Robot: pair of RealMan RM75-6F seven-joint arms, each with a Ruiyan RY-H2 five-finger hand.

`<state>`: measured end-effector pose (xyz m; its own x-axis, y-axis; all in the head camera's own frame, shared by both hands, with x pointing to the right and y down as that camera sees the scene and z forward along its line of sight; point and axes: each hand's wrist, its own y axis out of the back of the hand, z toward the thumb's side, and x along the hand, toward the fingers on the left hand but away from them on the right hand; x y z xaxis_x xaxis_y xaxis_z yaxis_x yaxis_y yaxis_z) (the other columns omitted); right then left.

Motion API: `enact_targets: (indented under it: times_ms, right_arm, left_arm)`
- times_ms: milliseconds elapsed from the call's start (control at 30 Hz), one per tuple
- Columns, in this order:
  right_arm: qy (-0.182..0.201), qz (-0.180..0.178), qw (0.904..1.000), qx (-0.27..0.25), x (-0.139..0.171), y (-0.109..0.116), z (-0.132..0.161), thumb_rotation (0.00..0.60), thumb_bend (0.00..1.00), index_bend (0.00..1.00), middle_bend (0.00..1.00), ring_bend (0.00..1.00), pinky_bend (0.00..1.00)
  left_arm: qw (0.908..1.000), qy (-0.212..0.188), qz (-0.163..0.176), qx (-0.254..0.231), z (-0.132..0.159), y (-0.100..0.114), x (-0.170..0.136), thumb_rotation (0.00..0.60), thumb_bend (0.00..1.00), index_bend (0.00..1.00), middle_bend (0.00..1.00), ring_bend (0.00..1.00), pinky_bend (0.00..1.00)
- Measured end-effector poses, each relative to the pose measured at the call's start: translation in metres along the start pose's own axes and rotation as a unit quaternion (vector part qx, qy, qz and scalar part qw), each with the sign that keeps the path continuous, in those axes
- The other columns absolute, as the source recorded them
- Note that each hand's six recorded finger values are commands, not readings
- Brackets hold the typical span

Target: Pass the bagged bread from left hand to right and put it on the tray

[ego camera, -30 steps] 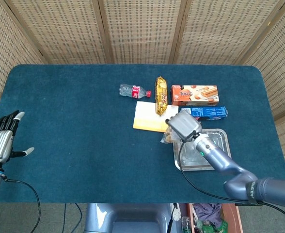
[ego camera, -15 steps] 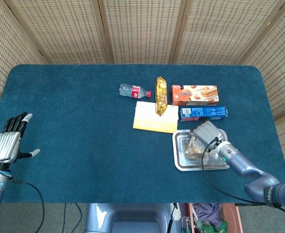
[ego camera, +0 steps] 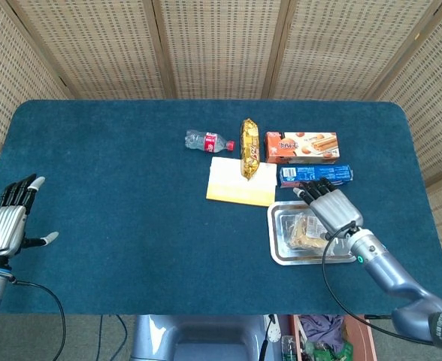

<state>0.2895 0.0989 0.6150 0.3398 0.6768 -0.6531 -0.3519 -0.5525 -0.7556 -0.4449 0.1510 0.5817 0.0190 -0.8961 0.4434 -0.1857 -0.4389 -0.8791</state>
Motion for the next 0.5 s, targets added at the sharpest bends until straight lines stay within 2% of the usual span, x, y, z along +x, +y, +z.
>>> enact_targets:
  times_ms: [133, 233, 367, 500]
  right_arm:
    - [-0.022, -0.056, 0.9981, -0.015, 0.033, -0.001, -0.009, 0.600, 0.00, 0.00, 0.00, 0.00, 0.00]
    - [-0.047, -0.102, 0.9930, -0.038, 0.063, -0.008, -0.018, 0.600, 0.00, 0.00, 0.00, 0.00, 0.00]
    - [-0.086, -0.155, 0.9806, -0.084, 0.106, -0.030, -0.024, 0.600, 0.00, 0.00, 0.00, 0.00, 0.00]
    - [-0.103, -0.182, 0.9697, -0.126, 0.133, -0.051, -0.020, 0.600, 0.00, 0.00, 0.00, 0.00, 0.00]
  left_arm:
    - [1.0000, -0.001, 0.005, 0.002, -0.002, 0.001, -0.009, 0.600, 0.00, 0.00, 0.00, 0.00, 0.00]
    - [1.0000, 0.002, -0.003, 0.008, -0.005, -0.002, -0.020, 0.600, 0.00, 0.00, 0.00, 0.00, 0.00]
    - [1.0000, 0.001, -0.003, 0.009, -0.005, -0.001, -0.029, 0.600, 0.00, 0.00, 0.00, 0.00, 0.00]
    - [1.0000, 0.001, 0.000, 0.008, -0.006, 0.001, -0.037, 0.600, 0.00, 0.00, 0.00, 0.00, 0.00]
